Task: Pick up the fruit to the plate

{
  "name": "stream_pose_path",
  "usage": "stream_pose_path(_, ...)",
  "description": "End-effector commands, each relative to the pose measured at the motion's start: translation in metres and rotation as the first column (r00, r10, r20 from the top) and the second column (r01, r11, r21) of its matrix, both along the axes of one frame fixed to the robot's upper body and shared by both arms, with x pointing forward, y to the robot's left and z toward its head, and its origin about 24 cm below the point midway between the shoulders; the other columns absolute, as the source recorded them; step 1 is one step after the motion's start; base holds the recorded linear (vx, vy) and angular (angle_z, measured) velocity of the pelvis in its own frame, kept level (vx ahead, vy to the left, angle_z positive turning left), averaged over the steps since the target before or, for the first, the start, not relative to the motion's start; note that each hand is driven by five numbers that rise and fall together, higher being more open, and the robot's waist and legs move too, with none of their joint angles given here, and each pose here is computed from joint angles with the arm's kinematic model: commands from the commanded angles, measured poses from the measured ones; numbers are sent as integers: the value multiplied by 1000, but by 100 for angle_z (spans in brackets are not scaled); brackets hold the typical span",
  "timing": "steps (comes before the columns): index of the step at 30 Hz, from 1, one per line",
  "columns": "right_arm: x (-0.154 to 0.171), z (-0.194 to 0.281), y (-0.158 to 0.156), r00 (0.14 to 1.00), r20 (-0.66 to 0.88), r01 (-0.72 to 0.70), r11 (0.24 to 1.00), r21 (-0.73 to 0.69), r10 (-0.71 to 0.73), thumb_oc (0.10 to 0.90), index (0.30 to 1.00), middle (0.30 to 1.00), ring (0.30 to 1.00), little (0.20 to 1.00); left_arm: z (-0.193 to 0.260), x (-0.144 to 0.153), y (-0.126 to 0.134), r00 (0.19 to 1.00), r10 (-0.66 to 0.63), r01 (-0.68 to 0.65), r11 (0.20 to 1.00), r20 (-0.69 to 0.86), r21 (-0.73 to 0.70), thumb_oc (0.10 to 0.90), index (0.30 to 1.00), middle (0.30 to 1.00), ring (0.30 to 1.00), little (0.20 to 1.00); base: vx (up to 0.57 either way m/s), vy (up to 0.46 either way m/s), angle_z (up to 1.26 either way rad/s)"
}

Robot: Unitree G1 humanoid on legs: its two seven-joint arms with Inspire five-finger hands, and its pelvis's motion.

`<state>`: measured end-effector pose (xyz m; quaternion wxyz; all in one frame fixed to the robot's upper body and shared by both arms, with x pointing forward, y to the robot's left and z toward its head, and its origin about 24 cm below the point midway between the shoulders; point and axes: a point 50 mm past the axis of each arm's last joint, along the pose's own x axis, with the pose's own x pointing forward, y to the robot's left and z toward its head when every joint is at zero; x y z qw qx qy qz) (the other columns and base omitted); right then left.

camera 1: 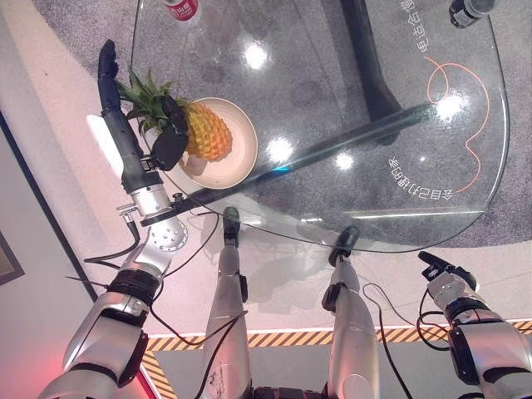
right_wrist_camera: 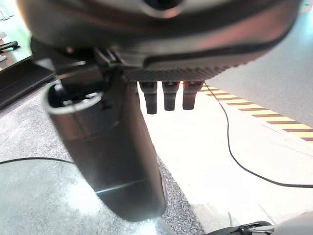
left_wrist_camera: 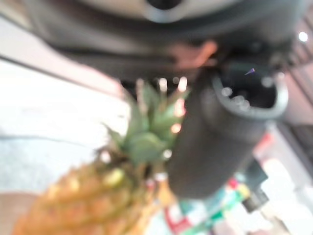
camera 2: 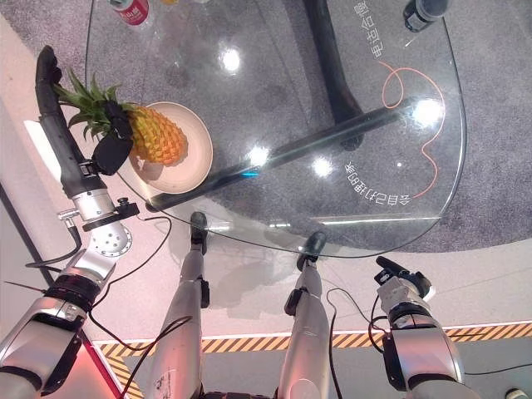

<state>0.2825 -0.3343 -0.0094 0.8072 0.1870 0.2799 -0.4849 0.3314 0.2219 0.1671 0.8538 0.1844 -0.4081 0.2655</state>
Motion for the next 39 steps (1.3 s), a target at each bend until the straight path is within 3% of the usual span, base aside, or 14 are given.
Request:
stream_pose_path(1, -35, -7, -32, 985, -78, 151, 987, -55, -155, 800, 900, 900, 900, 900, 18, -5, -9, 989, -93, 88, 995, 114, 49, 800, 900, 900, 900, 900, 0, 0, 0)
stream_pose_path(14, -38, -5, -38, 982, -83, 165, 985, -59, -170, 800, 900, 900, 900, 900, 11, -13, -22, 980, -175, 166, 981, 91, 104, 800, 900, 900, 900, 900, 0, 0, 0)
stream_pose_path(39, -57, -23, -37, 976, -124, 177, 984, -10, -176, 800, 900, 900, 900, 900, 1, -17, -23, 969, -245, 246, 958, -27, 147, 800, 900, 900, 900, 900, -12, -34, 6)
